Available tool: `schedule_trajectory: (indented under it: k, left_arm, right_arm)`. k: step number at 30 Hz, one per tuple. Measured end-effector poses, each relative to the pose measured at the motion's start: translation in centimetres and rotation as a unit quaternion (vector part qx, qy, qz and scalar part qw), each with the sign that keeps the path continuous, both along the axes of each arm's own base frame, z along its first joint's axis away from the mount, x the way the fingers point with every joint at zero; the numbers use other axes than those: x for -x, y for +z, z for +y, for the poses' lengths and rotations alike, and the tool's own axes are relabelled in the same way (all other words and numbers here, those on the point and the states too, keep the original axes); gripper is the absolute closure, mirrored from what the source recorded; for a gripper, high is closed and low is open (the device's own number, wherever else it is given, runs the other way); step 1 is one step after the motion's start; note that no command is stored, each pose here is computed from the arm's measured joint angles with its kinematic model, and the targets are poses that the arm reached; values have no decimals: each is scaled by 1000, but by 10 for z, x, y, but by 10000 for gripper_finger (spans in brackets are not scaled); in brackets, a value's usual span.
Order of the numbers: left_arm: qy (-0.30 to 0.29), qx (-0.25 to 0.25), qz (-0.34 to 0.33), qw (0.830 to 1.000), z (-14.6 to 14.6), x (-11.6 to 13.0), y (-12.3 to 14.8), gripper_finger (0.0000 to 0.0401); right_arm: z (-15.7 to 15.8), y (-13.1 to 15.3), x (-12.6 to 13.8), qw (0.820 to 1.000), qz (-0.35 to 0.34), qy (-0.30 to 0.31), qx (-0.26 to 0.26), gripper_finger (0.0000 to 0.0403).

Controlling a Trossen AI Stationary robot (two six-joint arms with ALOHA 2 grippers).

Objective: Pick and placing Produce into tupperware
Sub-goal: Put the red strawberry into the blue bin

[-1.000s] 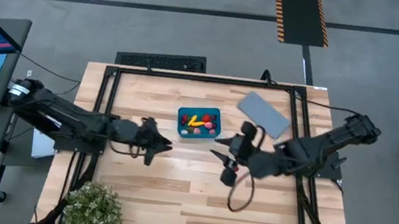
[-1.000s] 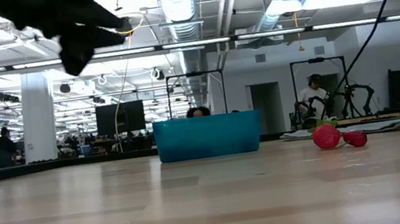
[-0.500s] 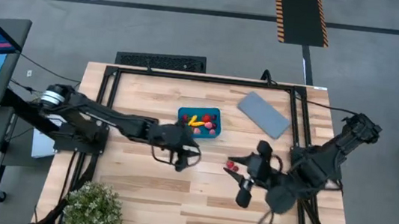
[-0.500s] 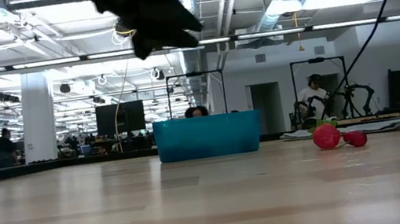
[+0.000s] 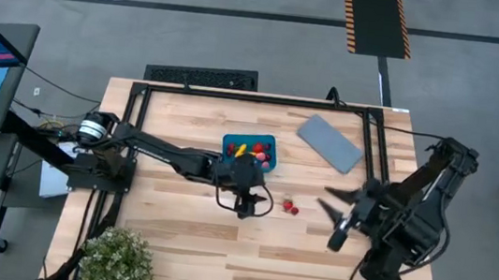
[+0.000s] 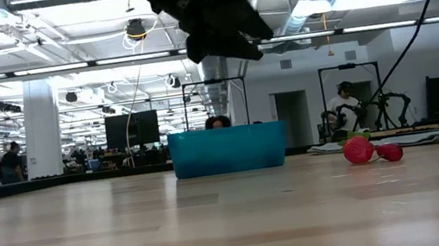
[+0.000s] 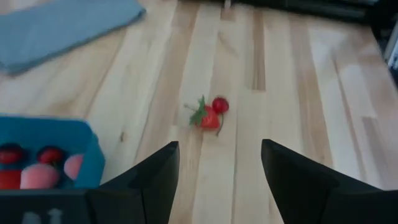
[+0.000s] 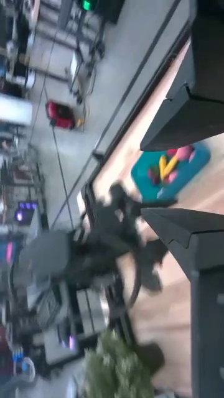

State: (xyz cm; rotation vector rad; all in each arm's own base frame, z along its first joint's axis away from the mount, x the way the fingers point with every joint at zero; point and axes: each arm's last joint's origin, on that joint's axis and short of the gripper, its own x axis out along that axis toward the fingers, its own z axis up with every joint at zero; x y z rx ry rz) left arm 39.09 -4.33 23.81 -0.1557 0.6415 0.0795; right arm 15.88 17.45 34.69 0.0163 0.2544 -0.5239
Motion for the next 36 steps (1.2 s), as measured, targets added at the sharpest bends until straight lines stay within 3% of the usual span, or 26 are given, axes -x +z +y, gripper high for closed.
schedule_trajectory:
  k: [7, 13, 16, 21, 31, 36]
  left_arm:
    - [18, 15, -23, 999, 9, -3, 4, 184]
    - [16, 48, -40, 998, 19, -20, -14, 184]
    - [12, 70, -15, 997, 22, -28, -33, 184]
    - [7, 82, -21, 996, 23, -49, -42, 184]
    - [17, 90, 54, 994, 19, -98, -76, 184]
    - [14, 89, 52, 995, 15, -111, -75, 184]
  right_arm:
    - [-26, -26, 31, 999, -14, -30, -16, 225]
    - [-56, -51, 56, 995, -46, -39, -75, 225]
    - [-65, -63, 65, 993, -59, -36, -93, 225]
    - [-67, -78, 67, 992, -64, -39, -102, 228]
    - [-63, -91, 67, 991, -61, -37, -111, 231]
    - [-61, -92, 66, 991, -59, -39, -116, 233]
